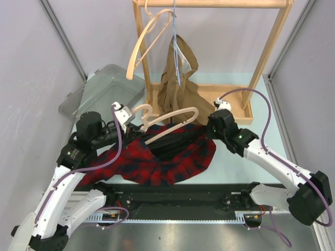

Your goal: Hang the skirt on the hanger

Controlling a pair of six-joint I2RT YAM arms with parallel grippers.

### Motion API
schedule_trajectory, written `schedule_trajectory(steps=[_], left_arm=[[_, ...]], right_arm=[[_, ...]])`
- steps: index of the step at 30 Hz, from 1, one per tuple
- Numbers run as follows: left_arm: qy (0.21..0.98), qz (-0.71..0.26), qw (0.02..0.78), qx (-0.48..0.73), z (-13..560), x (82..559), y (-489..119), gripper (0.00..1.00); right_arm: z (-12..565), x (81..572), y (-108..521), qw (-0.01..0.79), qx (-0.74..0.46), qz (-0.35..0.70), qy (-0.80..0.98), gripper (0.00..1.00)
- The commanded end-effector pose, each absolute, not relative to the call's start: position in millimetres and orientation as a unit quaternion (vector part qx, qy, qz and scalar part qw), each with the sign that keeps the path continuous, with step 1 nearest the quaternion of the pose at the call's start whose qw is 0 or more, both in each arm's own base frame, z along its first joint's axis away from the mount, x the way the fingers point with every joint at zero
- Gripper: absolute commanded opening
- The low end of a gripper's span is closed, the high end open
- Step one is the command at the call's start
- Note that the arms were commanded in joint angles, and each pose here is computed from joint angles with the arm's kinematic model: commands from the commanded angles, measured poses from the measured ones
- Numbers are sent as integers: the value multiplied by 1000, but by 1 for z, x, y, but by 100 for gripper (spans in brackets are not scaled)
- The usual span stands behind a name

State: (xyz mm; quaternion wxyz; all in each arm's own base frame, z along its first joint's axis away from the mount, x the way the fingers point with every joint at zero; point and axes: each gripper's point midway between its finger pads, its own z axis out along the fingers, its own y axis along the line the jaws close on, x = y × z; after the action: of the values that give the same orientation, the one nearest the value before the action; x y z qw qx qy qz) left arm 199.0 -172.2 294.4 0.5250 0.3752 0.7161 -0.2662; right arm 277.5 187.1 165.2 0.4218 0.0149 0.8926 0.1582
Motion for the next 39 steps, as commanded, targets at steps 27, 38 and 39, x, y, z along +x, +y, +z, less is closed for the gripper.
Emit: schedule_trajectory(steps=[27,38,39], left_arm=[[727,-256,516,374,284,207,-174,0],[741,-242,498,379,271,213,-183,0],[740,-244,498,380,272,214,-185,0]], right_arm=[[312,350,186,493,55,237,836,0],[342,316,221,494,-16,261,829,0],[344,305,234,491,-39,271,827,0]])
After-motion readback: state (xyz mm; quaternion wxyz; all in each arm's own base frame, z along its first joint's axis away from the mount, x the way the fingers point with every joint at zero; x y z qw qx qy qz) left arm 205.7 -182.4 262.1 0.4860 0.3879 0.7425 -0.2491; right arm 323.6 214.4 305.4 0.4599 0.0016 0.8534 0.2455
